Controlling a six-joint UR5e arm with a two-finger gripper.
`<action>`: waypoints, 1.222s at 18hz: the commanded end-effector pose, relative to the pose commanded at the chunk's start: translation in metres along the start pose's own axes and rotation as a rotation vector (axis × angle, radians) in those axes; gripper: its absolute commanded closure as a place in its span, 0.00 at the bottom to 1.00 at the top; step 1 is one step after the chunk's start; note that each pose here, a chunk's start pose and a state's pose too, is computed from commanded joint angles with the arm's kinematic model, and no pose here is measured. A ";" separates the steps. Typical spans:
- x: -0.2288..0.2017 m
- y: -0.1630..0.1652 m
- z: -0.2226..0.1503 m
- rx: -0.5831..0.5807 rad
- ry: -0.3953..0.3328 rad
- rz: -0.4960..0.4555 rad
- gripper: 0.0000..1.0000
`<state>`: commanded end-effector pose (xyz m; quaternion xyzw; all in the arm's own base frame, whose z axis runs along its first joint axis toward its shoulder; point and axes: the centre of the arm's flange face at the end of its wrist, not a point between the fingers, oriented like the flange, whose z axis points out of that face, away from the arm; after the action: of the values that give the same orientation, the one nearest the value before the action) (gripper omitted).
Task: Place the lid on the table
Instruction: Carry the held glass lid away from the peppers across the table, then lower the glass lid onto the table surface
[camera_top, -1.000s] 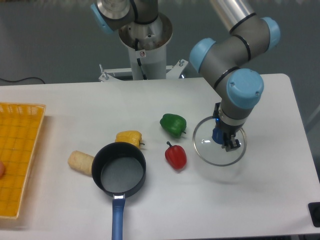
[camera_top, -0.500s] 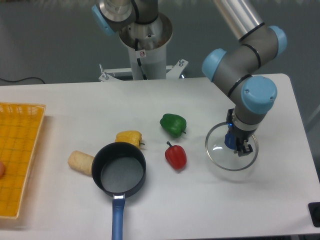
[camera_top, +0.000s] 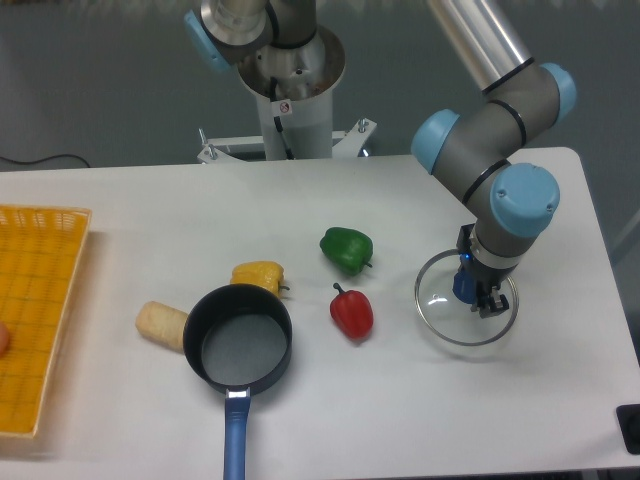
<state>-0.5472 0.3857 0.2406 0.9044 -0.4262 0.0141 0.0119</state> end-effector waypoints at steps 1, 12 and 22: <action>0.000 0.000 0.002 0.001 -0.002 -0.002 0.42; -0.005 -0.004 0.011 0.007 -0.019 0.000 0.42; -0.004 -0.007 0.020 0.018 -0.007 -0.009 0.42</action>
<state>-0.5441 0.3920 0.2209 0.9065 -0.4220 0.0146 0.0021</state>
